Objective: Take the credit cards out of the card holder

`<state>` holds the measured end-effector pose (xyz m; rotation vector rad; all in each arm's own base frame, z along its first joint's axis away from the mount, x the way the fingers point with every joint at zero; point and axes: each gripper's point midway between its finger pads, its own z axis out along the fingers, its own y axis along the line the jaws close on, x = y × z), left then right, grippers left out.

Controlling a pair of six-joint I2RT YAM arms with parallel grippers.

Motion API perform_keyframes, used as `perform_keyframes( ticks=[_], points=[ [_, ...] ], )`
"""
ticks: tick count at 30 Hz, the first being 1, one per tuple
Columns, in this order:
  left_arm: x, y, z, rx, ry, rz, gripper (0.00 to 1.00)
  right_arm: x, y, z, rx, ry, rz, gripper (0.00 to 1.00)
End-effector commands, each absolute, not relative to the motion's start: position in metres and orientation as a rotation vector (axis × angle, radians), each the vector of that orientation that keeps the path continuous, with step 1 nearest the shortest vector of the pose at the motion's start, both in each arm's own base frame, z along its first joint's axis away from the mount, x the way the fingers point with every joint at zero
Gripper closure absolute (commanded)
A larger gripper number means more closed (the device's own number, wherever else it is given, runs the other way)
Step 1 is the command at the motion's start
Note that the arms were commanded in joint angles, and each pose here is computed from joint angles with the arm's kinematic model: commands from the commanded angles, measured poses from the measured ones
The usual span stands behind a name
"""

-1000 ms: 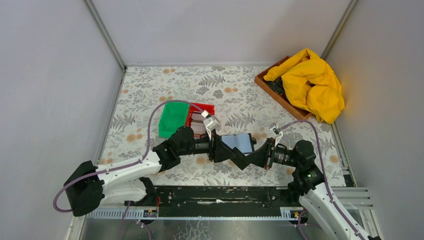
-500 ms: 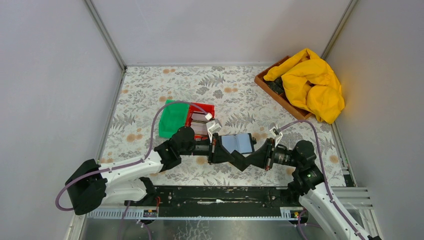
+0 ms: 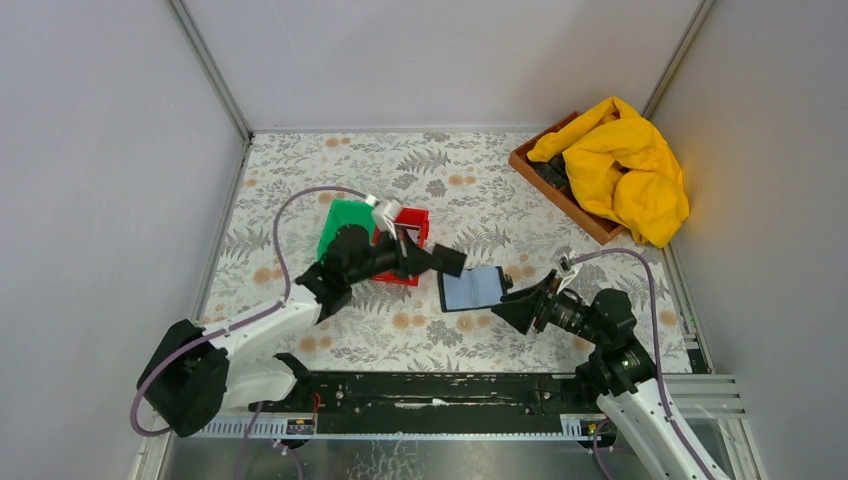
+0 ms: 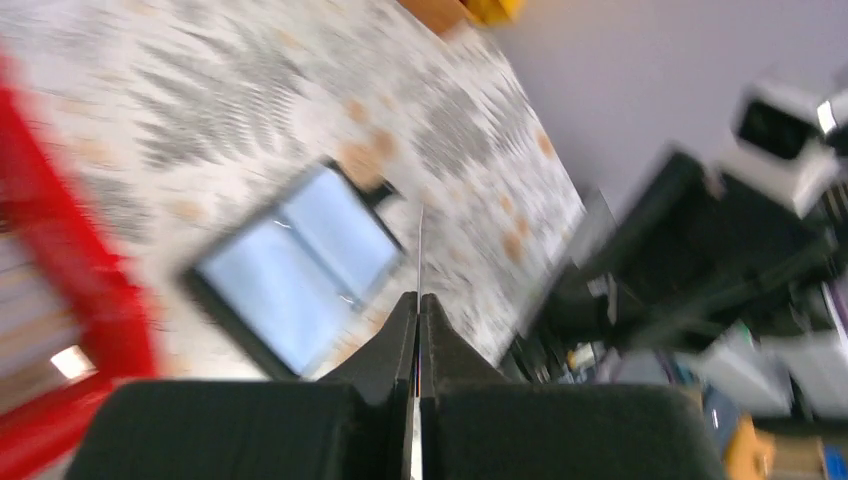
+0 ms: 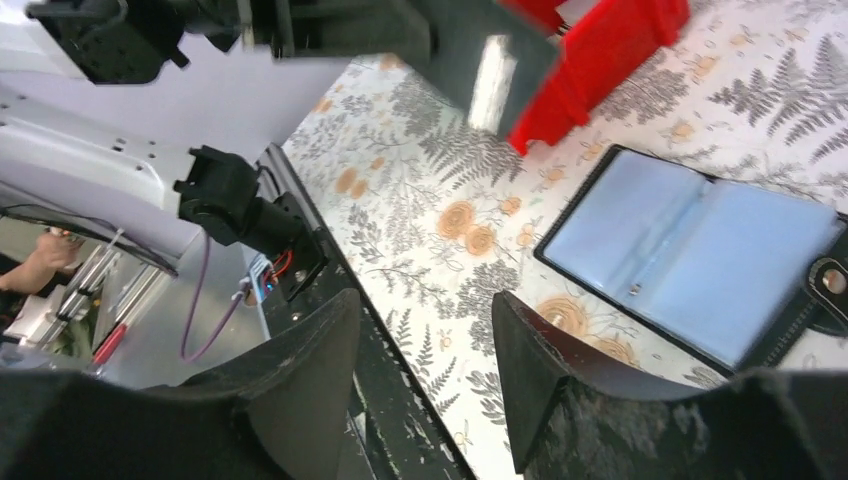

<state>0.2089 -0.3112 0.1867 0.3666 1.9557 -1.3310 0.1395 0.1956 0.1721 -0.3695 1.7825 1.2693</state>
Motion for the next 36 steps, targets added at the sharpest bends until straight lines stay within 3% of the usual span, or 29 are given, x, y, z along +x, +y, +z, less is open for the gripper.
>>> perform_keyframes(
  ticks=[1, 8, 16, 27, 36],
  points=[
    [0.283, -0.269, 0.187, 0.046, 2.01, -1.185, 1.0, 0.158, 0.186, 0.158, -0.291, 1.805, 1.158, 0.41],
    [0.352, -0.232, 0.182, -0.147, 2.048, -1.032, 1.0, 0.164, 0.183, 0.12, -0.258, 1.906, 1.108, 0.42],
    [0.399, -0.208, 0.179, -0.219, 2.122, -0.846, 1.0, 0.166, 0.18, 0.116, -0.24, 1.917, 1.086, 0.42],
    [0.403, -0.185, 0.151, -0.253, 2.2, -0.676, 1.0, 0.164, 0.18, 0.114, -0.246, 1.926, 1.094, 0.42],
    [0.403, -0.198, 0.12, -0.239, 2.294, -0.731, 1.0, 0.166, 0.18, 0.113, -0.24, 1.925, 1.084, 0.42]
  ],
)
